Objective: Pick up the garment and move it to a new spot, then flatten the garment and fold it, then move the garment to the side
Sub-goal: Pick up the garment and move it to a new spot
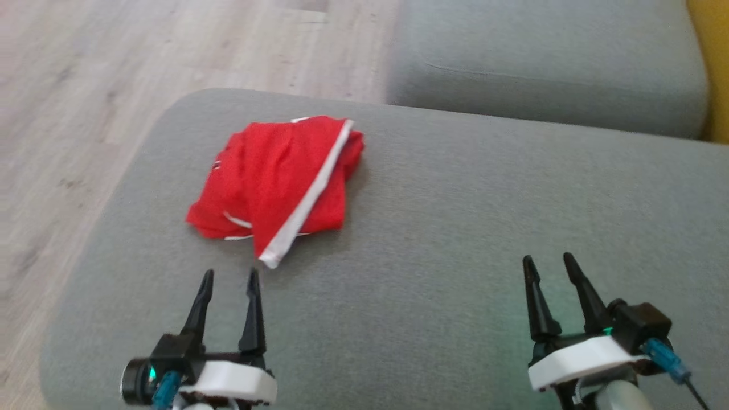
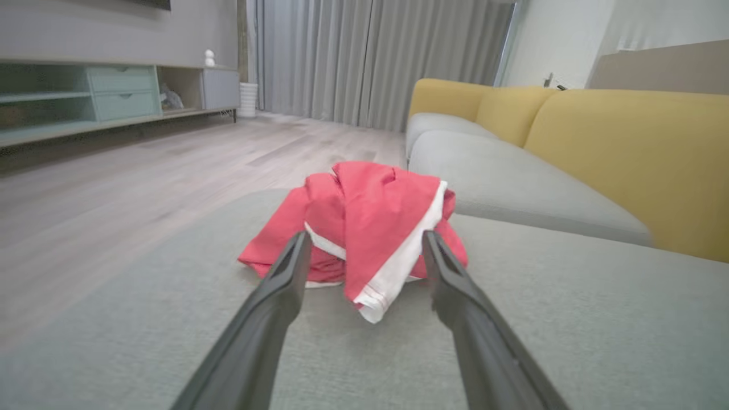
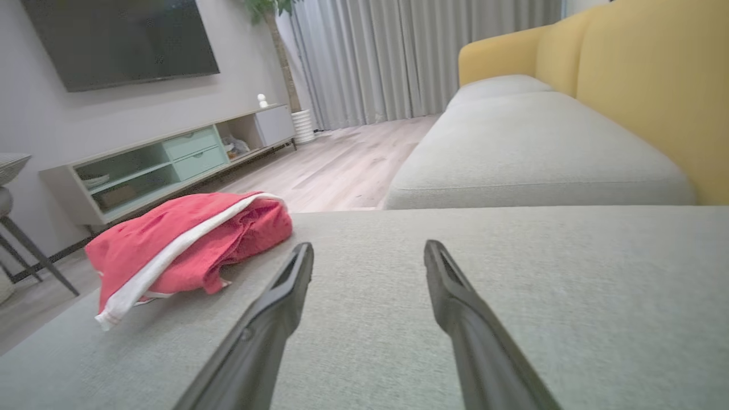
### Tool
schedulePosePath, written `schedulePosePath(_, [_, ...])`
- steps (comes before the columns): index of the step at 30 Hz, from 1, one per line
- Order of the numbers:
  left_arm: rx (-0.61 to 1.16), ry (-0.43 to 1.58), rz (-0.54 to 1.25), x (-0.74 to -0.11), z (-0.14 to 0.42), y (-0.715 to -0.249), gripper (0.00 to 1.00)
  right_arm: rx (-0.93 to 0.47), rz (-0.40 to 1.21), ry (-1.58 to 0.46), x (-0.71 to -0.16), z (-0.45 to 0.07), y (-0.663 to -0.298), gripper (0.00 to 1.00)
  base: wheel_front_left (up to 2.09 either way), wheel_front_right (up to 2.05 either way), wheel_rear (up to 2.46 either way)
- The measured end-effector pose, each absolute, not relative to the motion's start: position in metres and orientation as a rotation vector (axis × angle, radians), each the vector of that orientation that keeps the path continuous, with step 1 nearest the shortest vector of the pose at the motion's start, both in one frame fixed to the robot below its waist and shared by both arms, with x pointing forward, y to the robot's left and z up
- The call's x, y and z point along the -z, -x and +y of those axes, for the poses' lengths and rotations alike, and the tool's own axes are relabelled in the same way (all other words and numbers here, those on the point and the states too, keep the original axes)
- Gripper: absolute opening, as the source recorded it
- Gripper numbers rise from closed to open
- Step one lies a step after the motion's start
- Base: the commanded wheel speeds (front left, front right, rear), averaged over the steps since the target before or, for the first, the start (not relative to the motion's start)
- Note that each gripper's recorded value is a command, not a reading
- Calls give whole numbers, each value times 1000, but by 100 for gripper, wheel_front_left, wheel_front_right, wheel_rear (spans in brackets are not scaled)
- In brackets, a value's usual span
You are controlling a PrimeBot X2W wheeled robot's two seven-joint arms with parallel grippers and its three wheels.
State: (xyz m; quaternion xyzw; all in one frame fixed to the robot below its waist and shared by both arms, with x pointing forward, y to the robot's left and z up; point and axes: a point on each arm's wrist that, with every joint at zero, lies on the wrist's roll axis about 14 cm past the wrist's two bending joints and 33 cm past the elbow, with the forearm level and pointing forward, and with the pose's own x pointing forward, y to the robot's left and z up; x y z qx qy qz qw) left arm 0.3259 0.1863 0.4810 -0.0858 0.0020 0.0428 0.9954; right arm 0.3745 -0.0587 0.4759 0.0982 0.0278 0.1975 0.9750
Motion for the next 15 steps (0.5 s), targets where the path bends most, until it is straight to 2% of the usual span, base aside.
schedulePosePath(15, [-233, 175, -2, -476, 227, -287, 100, -573, 81, -192, -475, -2, -365, 100, 0, 0, 0])
